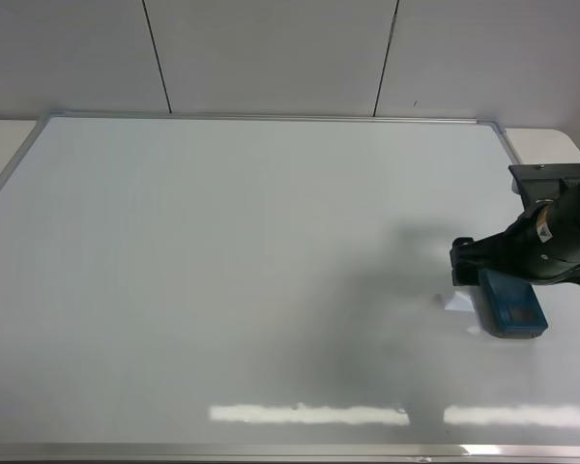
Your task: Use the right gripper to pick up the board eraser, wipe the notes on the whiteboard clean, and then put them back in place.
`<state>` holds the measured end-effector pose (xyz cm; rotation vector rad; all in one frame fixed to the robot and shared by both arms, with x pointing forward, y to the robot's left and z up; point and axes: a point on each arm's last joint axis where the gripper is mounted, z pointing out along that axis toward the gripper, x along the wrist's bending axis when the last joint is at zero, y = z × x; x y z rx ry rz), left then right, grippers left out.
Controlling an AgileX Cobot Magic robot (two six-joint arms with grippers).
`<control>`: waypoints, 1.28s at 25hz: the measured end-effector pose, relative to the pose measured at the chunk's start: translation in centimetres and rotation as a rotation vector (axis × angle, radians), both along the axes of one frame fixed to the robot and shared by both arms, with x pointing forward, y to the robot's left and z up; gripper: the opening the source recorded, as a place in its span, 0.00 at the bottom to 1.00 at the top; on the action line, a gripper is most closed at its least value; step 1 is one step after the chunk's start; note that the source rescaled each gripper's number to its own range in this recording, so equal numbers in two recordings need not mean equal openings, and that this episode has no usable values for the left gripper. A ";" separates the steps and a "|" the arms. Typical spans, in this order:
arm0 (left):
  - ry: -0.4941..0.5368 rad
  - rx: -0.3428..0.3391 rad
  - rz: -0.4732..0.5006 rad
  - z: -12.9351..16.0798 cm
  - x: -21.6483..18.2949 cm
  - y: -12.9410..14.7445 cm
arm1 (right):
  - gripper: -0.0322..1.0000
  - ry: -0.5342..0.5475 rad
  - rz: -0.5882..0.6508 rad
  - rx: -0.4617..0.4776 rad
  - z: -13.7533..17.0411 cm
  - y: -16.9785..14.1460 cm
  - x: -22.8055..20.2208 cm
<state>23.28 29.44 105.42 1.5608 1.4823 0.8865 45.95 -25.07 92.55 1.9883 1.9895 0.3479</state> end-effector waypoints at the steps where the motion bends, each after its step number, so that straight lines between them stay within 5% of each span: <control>1: 0.000 0.000 0.000 0.0 0.0 0.0 | 1.00 -0.037 0.015 0.013 1.0 0.0 -0.2; 16: 0.000 0.000 0.000 0.0 0.0 0.0 | 1.00 -0.687 0.147 0.081 21.6 -2.4 -9.2; 32: 0.000 0.000 0.000 0.0 0.0 0.0 | 0.97 -0.668 0.080 0.074 20.5 -5.9 -20.3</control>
